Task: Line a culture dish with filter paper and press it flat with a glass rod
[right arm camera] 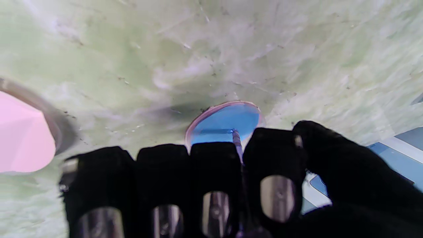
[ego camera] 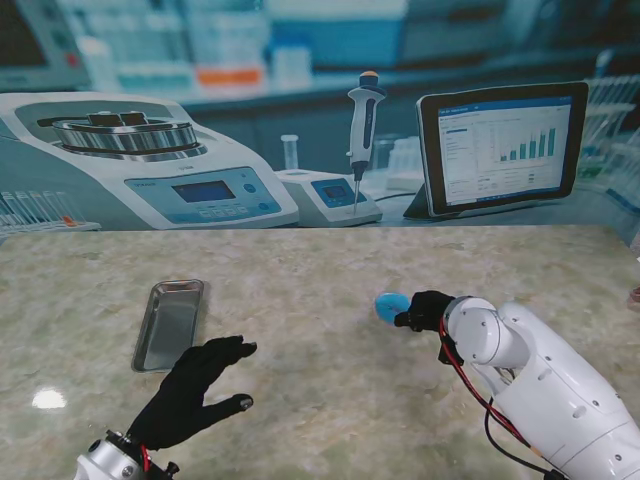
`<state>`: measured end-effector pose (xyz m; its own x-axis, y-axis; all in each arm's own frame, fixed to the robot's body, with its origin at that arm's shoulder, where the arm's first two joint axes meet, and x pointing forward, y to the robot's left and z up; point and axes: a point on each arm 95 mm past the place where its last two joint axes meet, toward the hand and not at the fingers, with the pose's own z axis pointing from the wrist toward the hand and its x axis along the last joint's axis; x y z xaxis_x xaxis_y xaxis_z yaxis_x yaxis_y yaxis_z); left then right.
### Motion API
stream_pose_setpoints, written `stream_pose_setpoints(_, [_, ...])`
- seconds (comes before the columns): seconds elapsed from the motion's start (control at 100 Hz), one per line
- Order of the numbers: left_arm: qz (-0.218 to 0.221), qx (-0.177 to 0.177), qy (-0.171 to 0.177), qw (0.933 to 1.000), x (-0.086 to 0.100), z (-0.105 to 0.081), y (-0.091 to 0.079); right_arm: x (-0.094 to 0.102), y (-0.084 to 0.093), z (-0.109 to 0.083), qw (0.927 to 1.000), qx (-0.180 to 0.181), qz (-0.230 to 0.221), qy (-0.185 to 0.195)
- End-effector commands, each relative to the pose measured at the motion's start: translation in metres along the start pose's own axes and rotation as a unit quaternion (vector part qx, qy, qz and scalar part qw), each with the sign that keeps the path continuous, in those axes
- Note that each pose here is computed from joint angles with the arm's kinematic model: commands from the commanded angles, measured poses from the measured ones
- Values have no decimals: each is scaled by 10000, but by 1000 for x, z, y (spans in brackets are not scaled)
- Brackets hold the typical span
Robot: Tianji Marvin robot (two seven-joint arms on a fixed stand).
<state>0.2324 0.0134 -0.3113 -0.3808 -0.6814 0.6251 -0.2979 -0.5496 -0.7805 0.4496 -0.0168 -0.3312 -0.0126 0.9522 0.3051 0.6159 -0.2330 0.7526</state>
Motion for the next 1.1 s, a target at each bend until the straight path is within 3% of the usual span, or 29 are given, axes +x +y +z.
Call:
stream_pose_setpoints(0.0, [8, -30, -13, 10000, 1, -1, 0, -4, -7, 3, 9999, 121, 4, -100])
stream_pose_setpoints(0.31, [16, -19, -20, 10000, 0, -1, -1, -15, -5, 2, 9992, 23, -5, -390])
stream_pose_setpoints(0.79, [-18, -2, 17, 10000, 1, -1, -1, -5, -10, -17, 9999, -65, 115, 27])
stream_pose_setpoints(1.09, [-31, -6, 9, 10000, 2, -1, -1, -6, -19, -15, 9998, 149, -52, -101])
